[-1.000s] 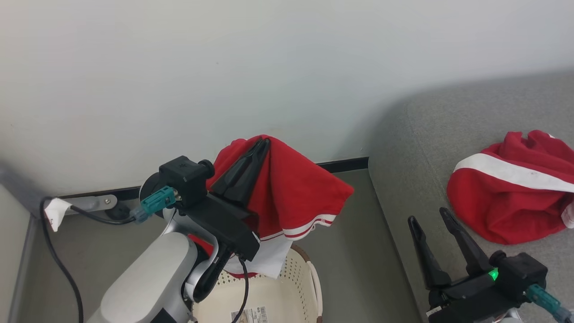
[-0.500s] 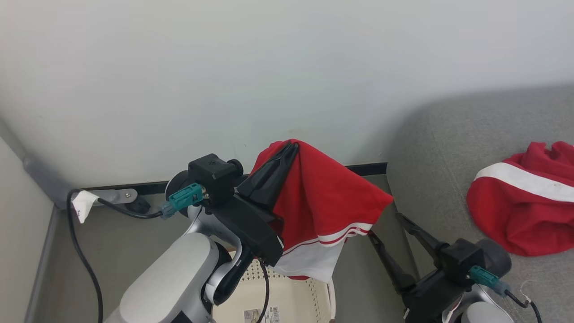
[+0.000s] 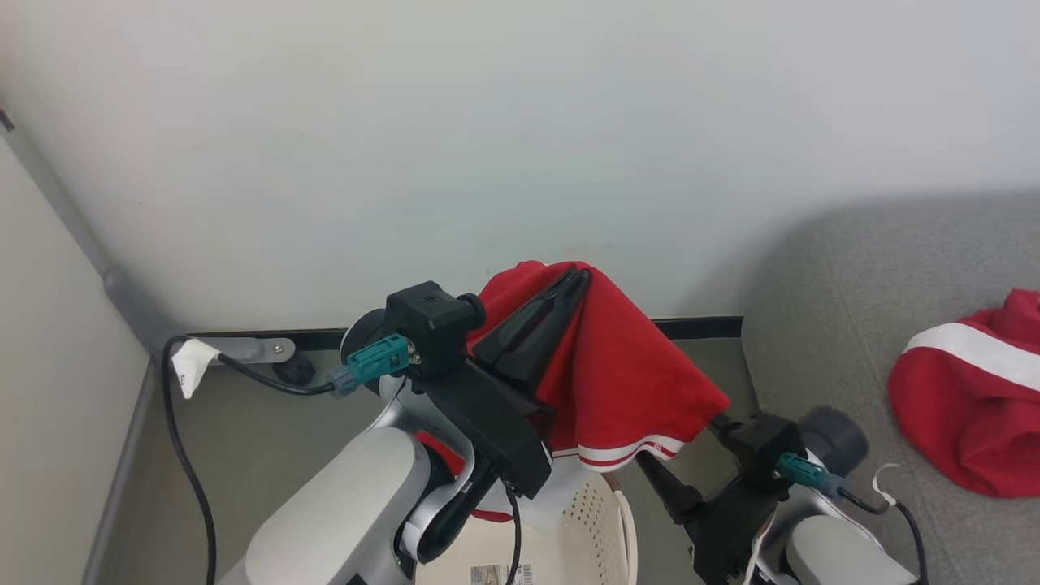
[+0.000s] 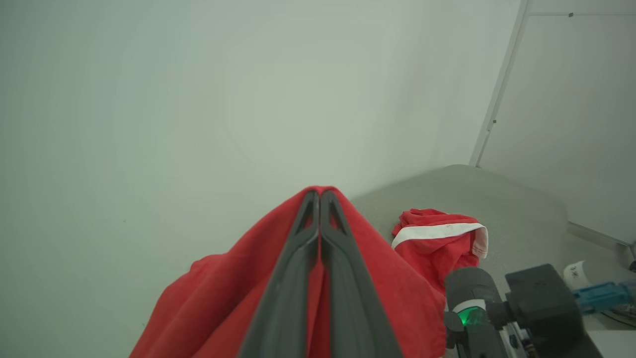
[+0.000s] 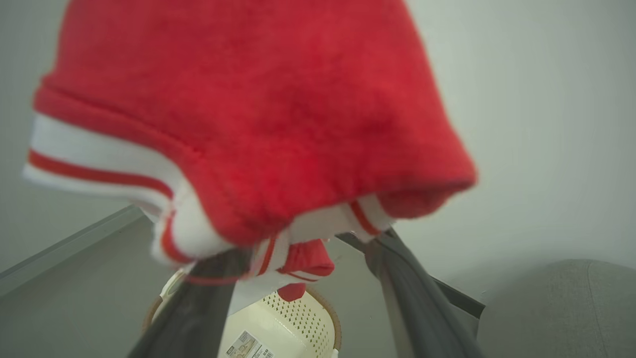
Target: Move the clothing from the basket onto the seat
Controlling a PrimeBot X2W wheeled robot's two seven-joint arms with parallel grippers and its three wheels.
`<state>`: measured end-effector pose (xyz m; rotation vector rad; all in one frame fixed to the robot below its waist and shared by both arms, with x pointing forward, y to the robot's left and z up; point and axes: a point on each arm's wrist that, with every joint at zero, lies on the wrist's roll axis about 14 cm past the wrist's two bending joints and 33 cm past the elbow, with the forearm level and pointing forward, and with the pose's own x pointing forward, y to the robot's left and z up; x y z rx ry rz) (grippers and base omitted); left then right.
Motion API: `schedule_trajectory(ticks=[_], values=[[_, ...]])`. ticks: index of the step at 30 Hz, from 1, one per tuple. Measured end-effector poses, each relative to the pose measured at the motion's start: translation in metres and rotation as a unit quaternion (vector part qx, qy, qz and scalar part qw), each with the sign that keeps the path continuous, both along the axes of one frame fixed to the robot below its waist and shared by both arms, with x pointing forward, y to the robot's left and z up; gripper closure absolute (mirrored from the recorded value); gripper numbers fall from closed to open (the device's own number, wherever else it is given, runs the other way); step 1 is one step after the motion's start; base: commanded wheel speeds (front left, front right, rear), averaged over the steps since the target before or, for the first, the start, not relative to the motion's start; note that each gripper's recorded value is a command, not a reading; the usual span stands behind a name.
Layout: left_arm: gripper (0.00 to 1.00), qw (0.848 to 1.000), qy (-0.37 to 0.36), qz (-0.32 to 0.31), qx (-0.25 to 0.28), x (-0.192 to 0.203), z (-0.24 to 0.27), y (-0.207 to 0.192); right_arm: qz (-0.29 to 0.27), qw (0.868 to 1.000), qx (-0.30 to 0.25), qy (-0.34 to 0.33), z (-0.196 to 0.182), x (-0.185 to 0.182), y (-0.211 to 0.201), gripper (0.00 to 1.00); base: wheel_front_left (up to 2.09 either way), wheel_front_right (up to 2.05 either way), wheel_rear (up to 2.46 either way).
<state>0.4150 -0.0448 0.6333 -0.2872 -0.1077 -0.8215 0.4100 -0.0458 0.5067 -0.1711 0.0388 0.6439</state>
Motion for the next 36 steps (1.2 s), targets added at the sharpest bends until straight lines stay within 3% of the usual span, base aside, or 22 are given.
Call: schedule_trajectory(ticks=[10,11,12,23,35,36], values=[[1.00,1.000,-0.005,-0.001,0.005,-0.013,0.006,0.004,0.056,0.998,-0.030,0.016,-0.008,0.004,0.042,0.00,0.00,0.00,0.00],[1.00,1.000,-0.004,0.001,0.007,-0.013,0.006,0.007,0.059,0.997,-0.031,0.023,-0.011,0.004,0.046,0.56,0.00,0.00,0.00],[1.00,1.000,-0.004,0.004,0.008,-0.013,0.005,0.009,0.061,0.997,-0.031,0.026,-0.012,0.004,0.048,1.00,0.00,0.00,0.00],[1.00,0.999,0.012,0.037,0.015,-0.003,-0.004,0.028,0.037,0.998,0.011,0.039,-0.007,0.013,0.043,1.00,0.00,0.00,0.00],[1.00,0.995,0.081,0.042,0.035,-0.003,-0.057,0.038,-0.043,0.993,0.103,0.031,0.015,0.031,-0.001,1.00,0.00,0.00,0.00],[0.78,0.995,0.086,0.039,0.037,-0.004,-0.061,0.036,-0.049,0.992,0.108,0.031,0.016,0.032,-0.005,1.00,0.00,0.00,0.00]])
